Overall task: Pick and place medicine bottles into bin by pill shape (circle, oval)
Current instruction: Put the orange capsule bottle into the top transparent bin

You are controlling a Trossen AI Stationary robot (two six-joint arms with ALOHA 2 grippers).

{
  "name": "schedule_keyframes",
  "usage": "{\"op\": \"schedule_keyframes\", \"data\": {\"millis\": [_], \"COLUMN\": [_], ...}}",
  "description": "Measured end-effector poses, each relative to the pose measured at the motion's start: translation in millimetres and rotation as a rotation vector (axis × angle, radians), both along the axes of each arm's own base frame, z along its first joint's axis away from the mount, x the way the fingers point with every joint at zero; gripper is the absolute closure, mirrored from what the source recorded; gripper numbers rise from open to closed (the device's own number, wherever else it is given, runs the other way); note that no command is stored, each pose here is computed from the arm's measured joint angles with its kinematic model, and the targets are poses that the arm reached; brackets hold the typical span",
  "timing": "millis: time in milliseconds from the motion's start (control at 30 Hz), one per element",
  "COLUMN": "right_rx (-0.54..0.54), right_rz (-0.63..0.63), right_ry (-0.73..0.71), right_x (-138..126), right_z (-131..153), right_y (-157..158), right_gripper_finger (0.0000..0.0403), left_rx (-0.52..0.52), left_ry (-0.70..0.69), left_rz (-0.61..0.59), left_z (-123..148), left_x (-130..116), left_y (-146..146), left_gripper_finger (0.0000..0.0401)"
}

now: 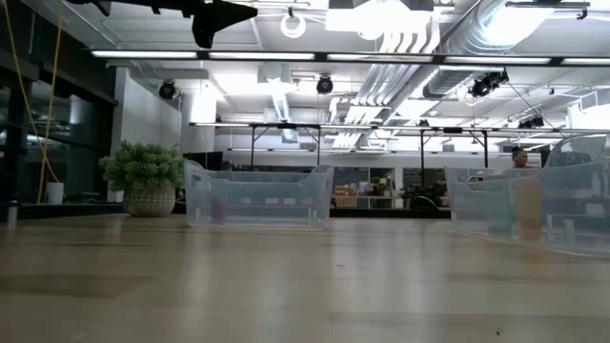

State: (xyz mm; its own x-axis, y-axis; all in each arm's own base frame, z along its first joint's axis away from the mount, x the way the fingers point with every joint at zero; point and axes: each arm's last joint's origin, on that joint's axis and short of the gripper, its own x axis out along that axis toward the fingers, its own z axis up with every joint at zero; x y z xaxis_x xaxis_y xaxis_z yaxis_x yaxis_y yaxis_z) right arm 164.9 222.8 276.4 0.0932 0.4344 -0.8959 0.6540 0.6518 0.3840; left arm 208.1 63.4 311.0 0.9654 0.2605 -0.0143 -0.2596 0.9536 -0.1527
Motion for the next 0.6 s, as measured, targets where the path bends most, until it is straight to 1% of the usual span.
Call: {"op": "schedule_keyframes", "data": {"millis": [100,200,300,367,467,600], "right_rx": [0.026,-0.001,-0.098,-0.182,-0.320,-0.494], "right_rz": [-0.072,-0.164,-0.203,-0.178,-0.115,-0.061], "right_ry": [-0.163,-0.342,-0.503,-0.588,-0.702,-0.897], "right_x": [3,12,26,38,58,82], "right_z": [27,49,61,65,68,78], "right_y": [-27,-62,-98,-119,-152,-193], "right_gripper_finger": [0.0218,0.0218,0.0218,0.0218,0.0218,0.0217], "left_rx": [0.000,0.000,-0.019,-0.059,-0.154,-0.283], "left_ry": [0.000,0.000,-0.005,-0.015,-0.033,-0.050], "left_rz": [0.000,-0.002,-0.015,-0.042,-0.109,-0.197], "left_z": [0,0,0,0,0,0], "left_x": [0,0,0,0,1,1], "left_y": [0,0,0,-1,-3,-6], "left_gripper_finger": [0.0169,0.0169,0.0169,0.0169,0.0169,0.0169]}}
